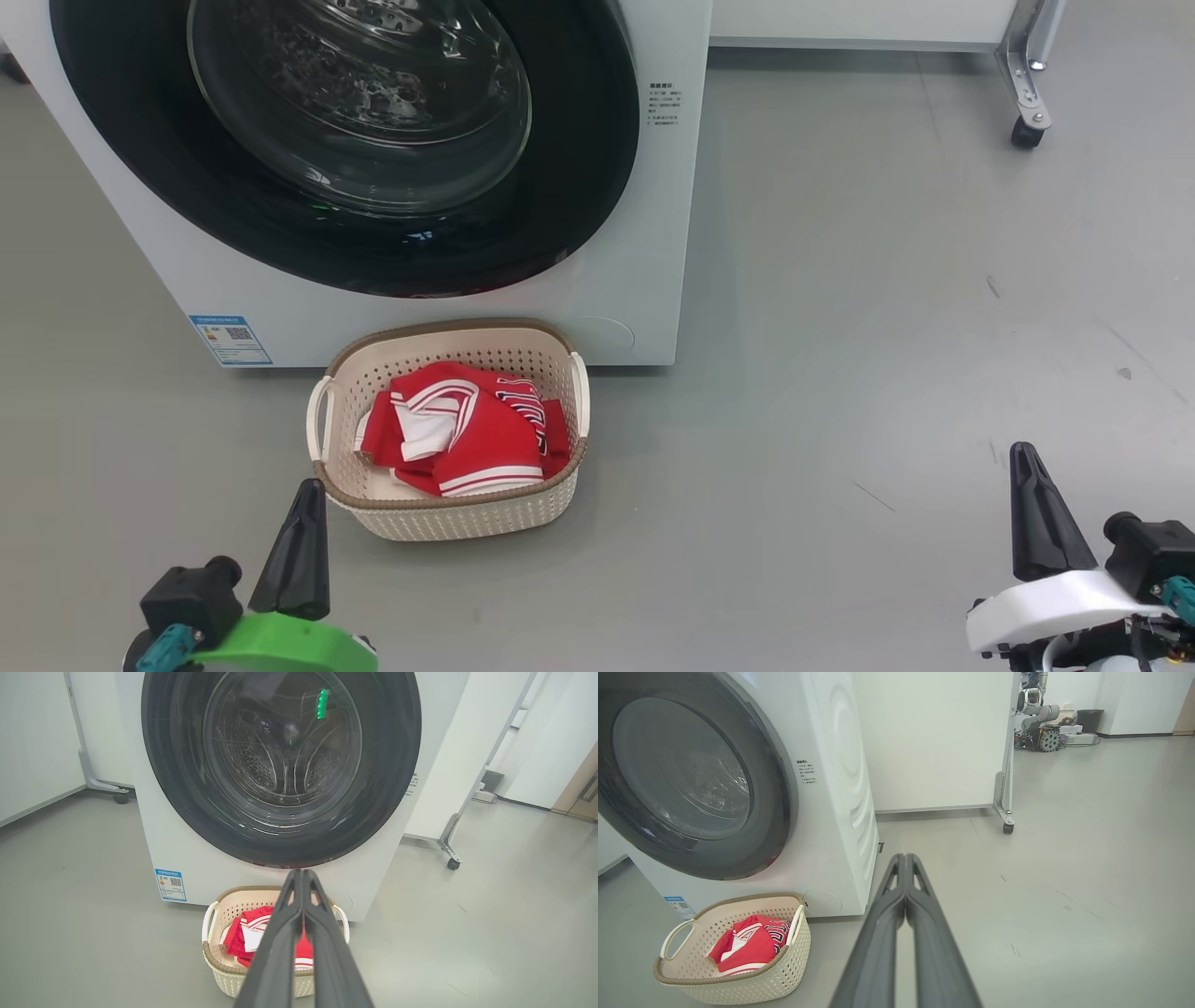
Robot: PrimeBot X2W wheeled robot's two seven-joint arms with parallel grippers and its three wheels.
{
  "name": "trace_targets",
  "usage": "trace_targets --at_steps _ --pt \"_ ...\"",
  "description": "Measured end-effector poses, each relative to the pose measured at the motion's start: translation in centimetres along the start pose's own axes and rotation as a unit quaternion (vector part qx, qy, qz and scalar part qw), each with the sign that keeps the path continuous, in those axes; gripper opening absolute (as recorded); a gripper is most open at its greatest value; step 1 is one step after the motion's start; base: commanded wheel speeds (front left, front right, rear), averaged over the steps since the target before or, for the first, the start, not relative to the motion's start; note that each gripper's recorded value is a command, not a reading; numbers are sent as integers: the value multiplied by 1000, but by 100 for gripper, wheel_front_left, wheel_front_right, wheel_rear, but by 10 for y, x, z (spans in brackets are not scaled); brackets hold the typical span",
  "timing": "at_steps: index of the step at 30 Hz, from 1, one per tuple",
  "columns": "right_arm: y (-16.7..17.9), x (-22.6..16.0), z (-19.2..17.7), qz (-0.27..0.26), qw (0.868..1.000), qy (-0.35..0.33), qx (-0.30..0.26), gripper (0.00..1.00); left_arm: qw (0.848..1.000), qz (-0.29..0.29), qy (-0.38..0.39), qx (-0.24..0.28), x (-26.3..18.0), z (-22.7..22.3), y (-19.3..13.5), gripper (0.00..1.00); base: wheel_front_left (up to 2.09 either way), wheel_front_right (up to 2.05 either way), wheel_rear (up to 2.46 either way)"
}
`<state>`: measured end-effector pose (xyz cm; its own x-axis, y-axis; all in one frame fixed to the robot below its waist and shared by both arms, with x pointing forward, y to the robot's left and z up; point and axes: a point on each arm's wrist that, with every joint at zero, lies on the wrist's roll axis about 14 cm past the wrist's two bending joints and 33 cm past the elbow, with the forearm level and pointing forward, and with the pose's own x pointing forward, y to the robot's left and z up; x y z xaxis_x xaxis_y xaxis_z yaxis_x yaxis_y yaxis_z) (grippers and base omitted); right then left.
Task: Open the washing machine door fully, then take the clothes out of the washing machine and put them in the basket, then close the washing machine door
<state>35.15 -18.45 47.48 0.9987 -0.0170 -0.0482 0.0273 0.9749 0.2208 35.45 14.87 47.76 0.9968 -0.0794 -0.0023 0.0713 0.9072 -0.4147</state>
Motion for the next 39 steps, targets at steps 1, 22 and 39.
trace_targets --at_steps 1,22,39 --pt "-1 0 -1 -1 1000 3 8 0 1000 2 -1 -9 0 0 0 0 0 0 0" --pt "-12 1 -10 -37 985 34 168 0 989 38 11 -143 1 -1 14 0 0 0 0" --pt "-17 6 -11 -47 959 44 277 0 970 56 17 -237 2 -2 23 0 0 0 0"
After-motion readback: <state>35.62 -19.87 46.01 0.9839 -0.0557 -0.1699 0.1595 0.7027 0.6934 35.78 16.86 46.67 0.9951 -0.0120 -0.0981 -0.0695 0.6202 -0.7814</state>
